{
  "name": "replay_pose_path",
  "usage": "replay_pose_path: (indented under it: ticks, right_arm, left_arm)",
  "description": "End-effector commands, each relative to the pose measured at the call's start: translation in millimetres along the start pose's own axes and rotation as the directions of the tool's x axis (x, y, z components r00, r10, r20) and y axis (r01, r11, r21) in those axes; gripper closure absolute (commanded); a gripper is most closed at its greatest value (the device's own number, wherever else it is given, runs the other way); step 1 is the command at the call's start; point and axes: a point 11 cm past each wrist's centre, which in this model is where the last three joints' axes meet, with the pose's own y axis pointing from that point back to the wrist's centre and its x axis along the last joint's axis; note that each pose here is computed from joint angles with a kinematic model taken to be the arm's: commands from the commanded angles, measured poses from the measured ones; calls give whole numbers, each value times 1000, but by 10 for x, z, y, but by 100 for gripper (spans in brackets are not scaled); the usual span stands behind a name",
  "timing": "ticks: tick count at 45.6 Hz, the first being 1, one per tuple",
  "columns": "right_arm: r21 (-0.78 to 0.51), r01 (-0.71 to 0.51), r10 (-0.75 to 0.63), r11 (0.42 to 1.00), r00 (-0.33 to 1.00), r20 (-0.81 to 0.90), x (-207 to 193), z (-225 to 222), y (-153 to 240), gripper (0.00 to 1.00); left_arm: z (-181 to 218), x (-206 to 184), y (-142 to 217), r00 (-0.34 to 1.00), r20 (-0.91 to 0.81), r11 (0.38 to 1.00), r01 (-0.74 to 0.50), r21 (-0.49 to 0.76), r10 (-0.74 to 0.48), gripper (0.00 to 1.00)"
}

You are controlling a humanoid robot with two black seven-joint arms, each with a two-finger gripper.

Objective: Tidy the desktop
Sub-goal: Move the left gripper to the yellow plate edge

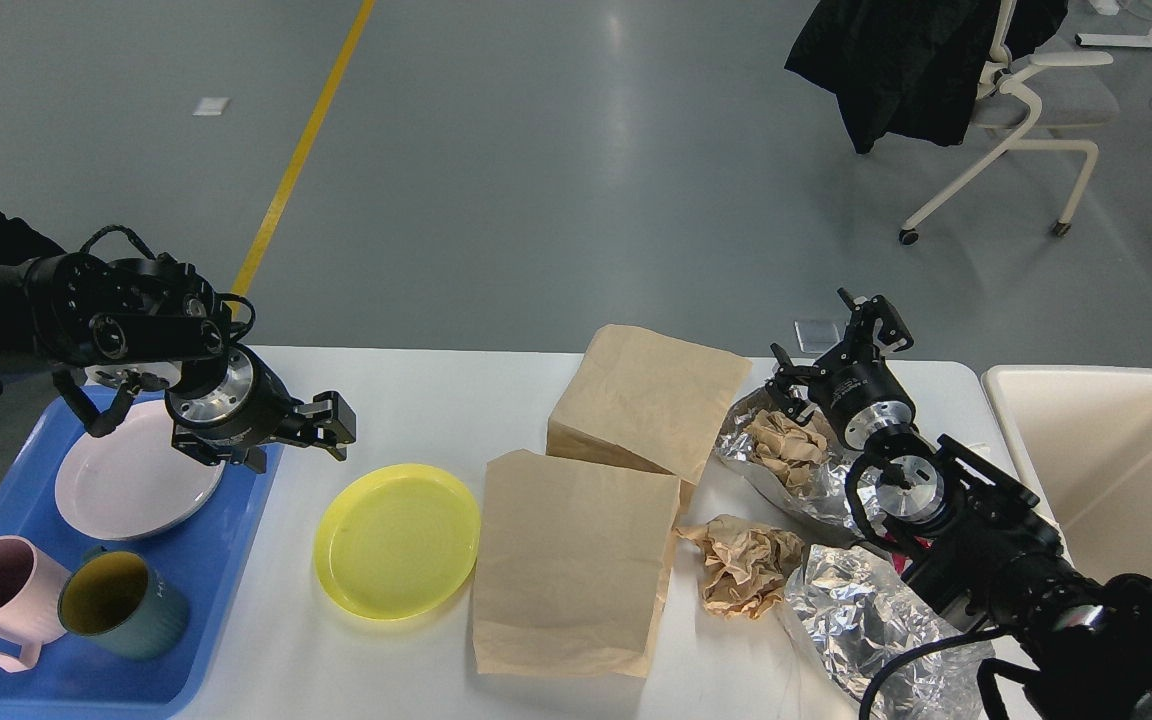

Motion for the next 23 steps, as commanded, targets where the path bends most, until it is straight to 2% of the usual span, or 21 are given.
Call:
replay_pose_path:
  ticks: [1, 8, 23]
  right_arm:
    - [0, 1, -1, 1000, 1000, 0, -1, 0, 0, 0]
    - [0, 1, -1, 1000, 1000, 0, -1, 0, 0, 0]
    - [0, 1, -1, 1000, 1000, 0, -1, 0, 0, 0]
  left_arm:
    - [-102, -21, -236, 1000, -10, 999, -13, 31, 13, 18]
    - [-170, -93, -480, 1000, -12, 998, -4, 56, 4, 18]
    - [-250, -231, -687, 998, -51, 999, 25, 46, -23, 18]
